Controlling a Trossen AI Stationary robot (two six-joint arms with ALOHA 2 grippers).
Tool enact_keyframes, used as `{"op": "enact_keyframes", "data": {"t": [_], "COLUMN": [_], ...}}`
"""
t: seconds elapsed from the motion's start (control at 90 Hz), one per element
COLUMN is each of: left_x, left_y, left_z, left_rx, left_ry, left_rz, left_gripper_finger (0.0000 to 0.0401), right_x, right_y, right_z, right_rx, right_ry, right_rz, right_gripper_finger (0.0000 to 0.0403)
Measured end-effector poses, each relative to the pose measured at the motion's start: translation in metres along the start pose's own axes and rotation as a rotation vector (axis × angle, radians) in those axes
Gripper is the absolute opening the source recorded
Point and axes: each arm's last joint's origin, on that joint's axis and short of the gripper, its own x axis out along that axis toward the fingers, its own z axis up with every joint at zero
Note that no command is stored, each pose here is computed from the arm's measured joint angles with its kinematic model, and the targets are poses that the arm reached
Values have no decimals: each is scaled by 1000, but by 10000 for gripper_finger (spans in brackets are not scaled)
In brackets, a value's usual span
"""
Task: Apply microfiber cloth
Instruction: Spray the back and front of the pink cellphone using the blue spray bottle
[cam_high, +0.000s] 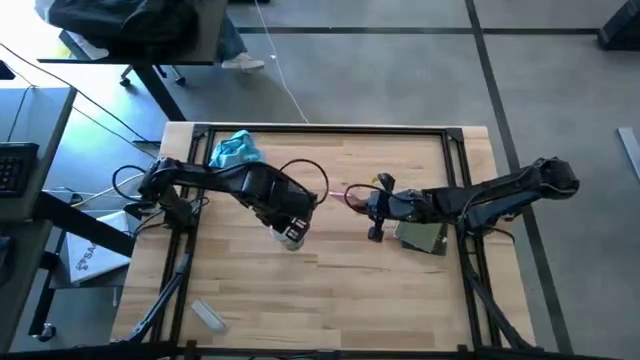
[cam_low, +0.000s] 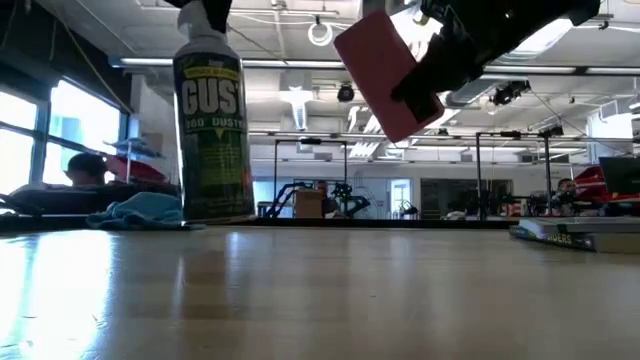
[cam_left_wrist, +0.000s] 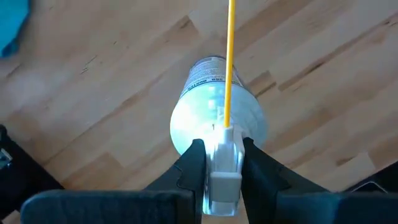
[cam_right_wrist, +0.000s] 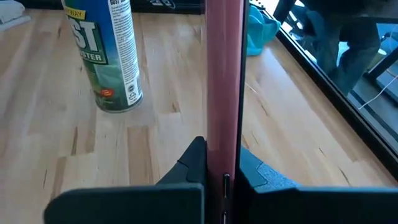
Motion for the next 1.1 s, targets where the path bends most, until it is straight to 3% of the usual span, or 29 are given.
{"op": "enact_keyframes", "data": {"t": [0.178, 0.889, 1.1], "left_x": [0, 1, -29], "left_y": [1, 12, 18], "left_z": [1, 22, 35], "left_rx": [65, 89, 194], "left_ry": [-3, 26, -50], "left_rz": [1, -18, -113], "left_gripper_finger": [56, 116, 117], "right_x": [-2, -6, -20], "right_y": [5, 9, 3], "right_z": [0, 1, 9], "right_rx": [-11, -17, 9], "right_ry": [-3, -13, -70], "right_rz": [20, 39, 43], "right_gripper_finger": [1, 1, 1]}}
